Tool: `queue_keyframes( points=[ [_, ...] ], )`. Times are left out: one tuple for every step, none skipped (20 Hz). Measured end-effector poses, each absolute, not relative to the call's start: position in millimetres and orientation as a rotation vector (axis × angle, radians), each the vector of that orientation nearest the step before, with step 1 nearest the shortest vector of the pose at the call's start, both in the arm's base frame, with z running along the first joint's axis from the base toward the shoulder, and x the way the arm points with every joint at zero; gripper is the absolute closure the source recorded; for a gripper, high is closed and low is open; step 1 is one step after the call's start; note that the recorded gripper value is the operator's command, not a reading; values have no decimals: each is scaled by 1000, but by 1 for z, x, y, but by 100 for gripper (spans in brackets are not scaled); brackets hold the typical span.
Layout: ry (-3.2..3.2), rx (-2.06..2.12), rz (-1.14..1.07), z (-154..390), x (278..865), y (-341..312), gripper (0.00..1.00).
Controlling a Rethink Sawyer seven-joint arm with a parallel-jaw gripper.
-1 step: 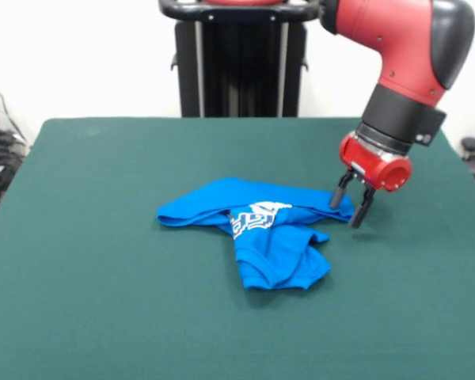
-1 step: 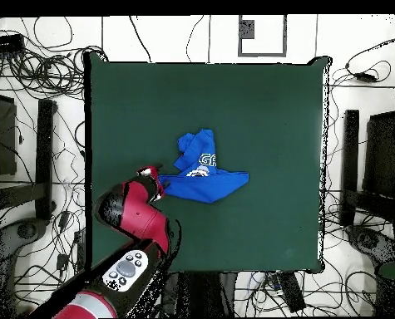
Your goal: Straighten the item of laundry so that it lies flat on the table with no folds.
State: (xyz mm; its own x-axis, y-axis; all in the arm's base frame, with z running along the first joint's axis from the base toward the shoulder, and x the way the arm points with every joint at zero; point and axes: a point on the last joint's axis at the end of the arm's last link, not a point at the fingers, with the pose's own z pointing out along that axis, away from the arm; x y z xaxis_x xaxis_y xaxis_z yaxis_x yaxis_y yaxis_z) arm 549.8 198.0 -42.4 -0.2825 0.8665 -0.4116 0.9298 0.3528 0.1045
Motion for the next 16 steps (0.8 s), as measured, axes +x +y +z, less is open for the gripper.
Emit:
queue_keyframes(
  points=[
    [2224, 1573, -218, -42, 550, 198, 0],
    [2223, 1575, -218, -42, 550, 197, 0],
    [2222, 1576, -219, -42, 550, 196, 0],
    [2222, 1576, -219, -42, 550, 196, 0],
    [2222, 1576, -219, -42, 550, 196, 0],
    [2222, 1576, -219, -42, 550, 196, 0],
    [2222, 1576, -219, -42, 550, 196, 0],
    [2222, 1576, -219, -42, 550, 196, 0],
    [2222, 1576, -219, -42, 550, 196, 0],
    [2221, 1577, -219, -42, 551, 196, 0],
    [2221, 1578, -219, -42, 551, 195, 0],
    [2220, 1579, -219, -42, 551, 195, 0],
    [2219, 1580, -220, -42, 551, 194, 0],
    [2218, 1582, -220, -42, 551, 194, 0],
    [2217, 1583, -221, -43, 551, 193, 0],
    [2217, 1584, -221, -43, 552, 192, 0]
  ],
)
